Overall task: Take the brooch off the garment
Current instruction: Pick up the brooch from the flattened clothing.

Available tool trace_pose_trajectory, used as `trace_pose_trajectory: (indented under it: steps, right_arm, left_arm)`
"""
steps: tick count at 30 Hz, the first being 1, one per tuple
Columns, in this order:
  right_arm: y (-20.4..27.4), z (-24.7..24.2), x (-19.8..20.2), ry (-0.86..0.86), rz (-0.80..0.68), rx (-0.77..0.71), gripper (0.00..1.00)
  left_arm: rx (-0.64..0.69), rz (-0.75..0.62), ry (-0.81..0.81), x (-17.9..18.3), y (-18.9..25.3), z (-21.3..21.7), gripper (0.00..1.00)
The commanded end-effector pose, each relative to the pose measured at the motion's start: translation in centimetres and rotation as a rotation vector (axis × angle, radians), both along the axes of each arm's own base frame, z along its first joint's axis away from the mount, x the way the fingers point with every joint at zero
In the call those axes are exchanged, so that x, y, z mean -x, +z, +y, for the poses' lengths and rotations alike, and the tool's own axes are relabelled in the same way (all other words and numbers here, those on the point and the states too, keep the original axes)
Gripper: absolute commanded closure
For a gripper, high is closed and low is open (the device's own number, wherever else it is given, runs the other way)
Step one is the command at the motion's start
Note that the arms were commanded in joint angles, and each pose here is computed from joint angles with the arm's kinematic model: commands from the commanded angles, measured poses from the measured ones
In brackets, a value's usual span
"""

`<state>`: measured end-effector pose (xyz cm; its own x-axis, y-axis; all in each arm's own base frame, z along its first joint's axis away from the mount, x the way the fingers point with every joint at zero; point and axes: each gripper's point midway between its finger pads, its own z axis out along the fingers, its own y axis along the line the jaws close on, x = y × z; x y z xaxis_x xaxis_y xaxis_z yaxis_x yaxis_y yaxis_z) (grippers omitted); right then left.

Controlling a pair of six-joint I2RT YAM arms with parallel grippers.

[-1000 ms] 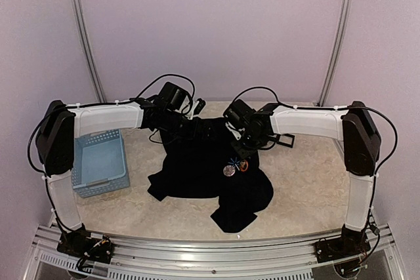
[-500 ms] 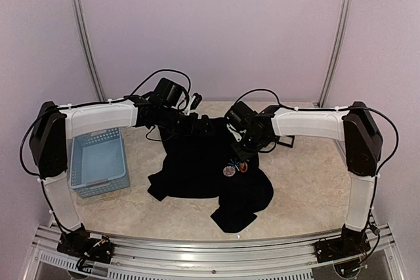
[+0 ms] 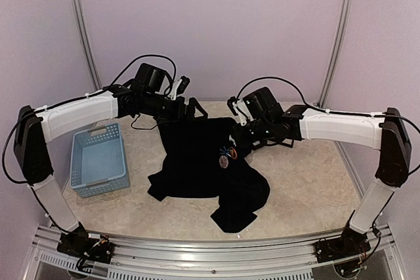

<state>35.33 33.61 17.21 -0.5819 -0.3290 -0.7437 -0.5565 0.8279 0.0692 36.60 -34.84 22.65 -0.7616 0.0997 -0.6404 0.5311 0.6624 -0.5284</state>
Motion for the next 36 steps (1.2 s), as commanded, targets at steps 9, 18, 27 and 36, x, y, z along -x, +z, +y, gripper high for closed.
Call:
trace_pose_trajectory:
  steps: [9, 18, 27, 36]
  right_arm:
    - [6.9, 4.5, 1.4, 0.184, -0.049, -0.439, 1.0]
    - [9.5, 5.2, 2.9, 0.239, -0.024, -0.569, 1.0]
    - [10.7, 5.3, 3.9, 0.279, 0.016, -0.59, 1.0]
    - [5.9, 2.9, 4.2, 0.289, 0.137, -0.176, 1.0]
  left_arm:
    - [0.128, 0.024, -0.1, 3.0, 3.9, 1.3, 0.05]
    - [0.186, 0.032, -0.132, 4.1, 5.1, 1.3, 0.05]
    - [0.221, 0.05, -0.18, 4.7, 5.1, 0.6, 0.07]
    - [0.142, 0.021, -0.155, 4.2, 3.6, 1.1, 0.07]
